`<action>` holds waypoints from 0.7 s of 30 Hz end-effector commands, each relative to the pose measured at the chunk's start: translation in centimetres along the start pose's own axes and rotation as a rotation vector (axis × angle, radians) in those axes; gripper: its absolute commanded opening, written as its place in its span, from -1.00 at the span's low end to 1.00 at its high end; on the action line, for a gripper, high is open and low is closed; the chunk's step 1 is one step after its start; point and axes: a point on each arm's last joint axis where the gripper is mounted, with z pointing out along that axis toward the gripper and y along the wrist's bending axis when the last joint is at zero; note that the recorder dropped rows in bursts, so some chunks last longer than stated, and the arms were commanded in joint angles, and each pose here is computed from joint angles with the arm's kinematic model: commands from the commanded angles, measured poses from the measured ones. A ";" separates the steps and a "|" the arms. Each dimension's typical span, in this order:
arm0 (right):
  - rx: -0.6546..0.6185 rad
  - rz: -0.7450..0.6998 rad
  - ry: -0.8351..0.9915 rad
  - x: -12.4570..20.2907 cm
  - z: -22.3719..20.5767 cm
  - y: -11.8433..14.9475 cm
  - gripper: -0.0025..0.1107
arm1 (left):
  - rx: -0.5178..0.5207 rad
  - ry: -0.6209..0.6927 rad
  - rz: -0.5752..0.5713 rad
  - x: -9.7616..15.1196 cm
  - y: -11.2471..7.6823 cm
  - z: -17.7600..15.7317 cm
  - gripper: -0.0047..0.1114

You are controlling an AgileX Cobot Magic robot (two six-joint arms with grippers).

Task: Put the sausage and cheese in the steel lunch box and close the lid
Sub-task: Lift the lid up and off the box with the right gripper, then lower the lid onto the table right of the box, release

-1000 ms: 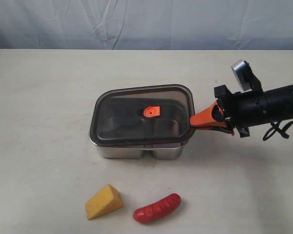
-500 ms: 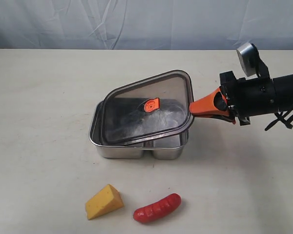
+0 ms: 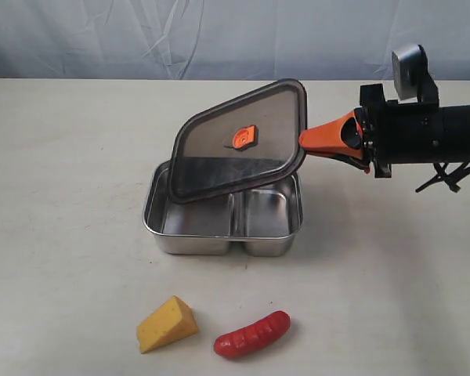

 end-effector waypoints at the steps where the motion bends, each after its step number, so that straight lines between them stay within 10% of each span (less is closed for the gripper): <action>1: -0.037 -0.102 -0.039 -1.2 -0.7 2.4 -0.97 | -0.001 -0.006 0.001 0.1 0.0 0.0 -0.92; 8: -0.010 -0.263 -0.078 -2.7 -2.2 6.9 -0.97 | -0.001 -0.006 0.001 0.1 0.0 0.0 -0.92; 21: 0.750 -0.663 -0.089 -4.0 -9.1 13.7 -0.97 | -0.001 -0.006 0.001 0.1 0.0 0.0 -0.92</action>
